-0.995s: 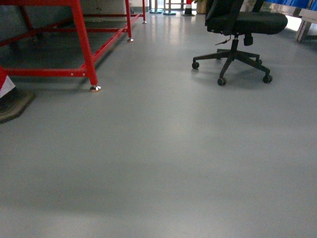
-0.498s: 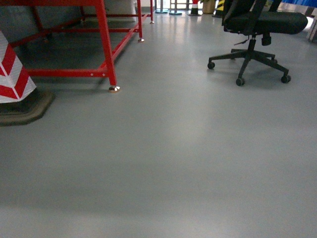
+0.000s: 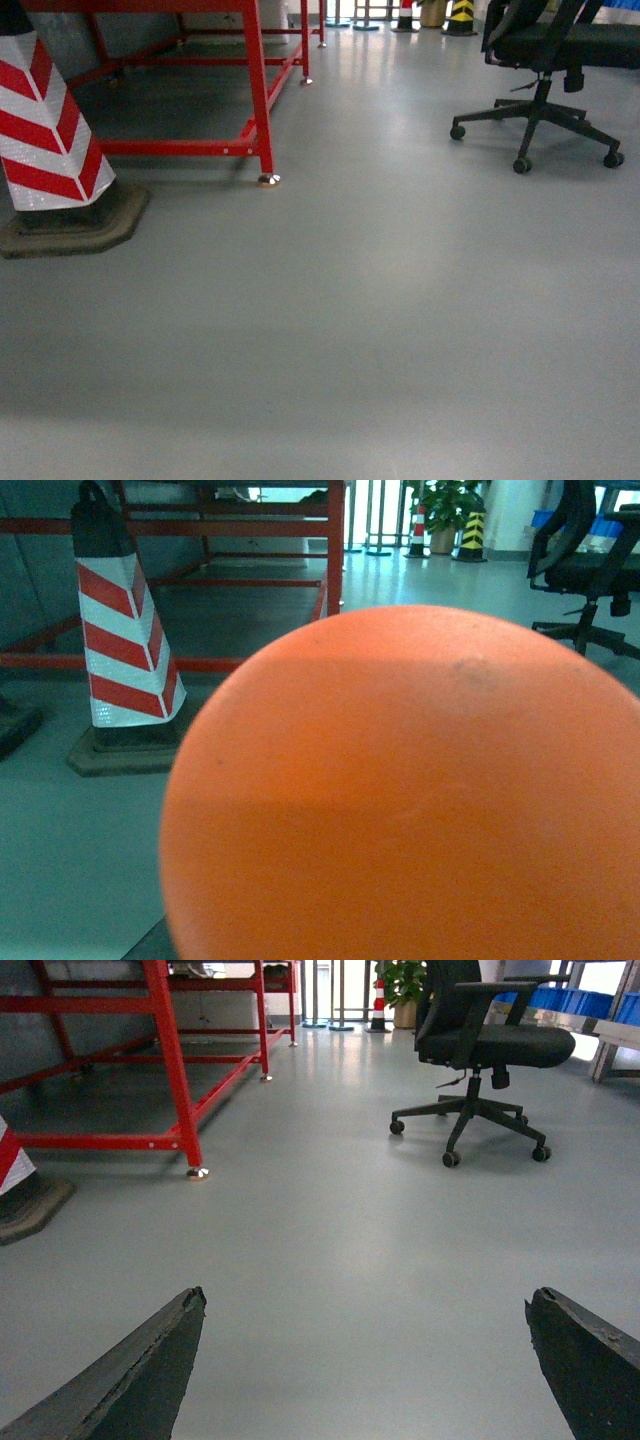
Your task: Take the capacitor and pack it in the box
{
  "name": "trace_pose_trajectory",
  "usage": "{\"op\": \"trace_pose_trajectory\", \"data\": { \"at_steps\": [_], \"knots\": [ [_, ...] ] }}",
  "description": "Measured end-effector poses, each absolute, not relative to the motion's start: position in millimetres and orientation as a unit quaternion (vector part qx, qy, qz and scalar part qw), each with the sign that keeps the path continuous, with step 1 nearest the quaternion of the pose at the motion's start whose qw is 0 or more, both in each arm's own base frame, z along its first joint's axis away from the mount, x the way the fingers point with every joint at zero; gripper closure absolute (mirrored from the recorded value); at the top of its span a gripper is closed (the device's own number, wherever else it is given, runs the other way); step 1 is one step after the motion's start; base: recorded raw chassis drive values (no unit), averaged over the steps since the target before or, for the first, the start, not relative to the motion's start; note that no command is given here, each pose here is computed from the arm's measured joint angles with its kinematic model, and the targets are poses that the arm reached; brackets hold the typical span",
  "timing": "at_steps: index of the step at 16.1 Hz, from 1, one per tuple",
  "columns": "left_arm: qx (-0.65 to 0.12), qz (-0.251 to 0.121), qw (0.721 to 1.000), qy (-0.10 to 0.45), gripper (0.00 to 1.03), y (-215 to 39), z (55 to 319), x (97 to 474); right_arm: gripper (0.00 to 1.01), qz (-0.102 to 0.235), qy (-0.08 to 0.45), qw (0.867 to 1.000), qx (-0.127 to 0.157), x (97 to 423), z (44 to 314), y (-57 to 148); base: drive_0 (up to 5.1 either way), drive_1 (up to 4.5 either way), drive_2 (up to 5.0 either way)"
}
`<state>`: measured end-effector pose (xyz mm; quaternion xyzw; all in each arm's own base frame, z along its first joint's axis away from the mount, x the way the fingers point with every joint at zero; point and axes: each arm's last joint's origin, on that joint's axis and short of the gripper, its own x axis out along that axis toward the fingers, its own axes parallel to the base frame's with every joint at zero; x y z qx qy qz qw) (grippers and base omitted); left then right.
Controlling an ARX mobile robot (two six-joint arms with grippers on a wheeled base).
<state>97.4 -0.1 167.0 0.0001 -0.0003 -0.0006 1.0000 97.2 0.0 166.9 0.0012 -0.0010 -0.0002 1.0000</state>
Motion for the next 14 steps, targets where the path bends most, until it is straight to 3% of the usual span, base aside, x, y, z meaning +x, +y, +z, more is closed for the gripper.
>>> {"op": "trace_pose_trajectory", "data": {
  "at_steps": [14],
  "knots": [
    [0.0,0.001,1.0,0.001,0.59,0.0,166.8,97.4,0.03,0.0,-0.005,1.0,0.001,97.2,167.6,0.0,-5.1,2.3,2.3]
  ]
}}
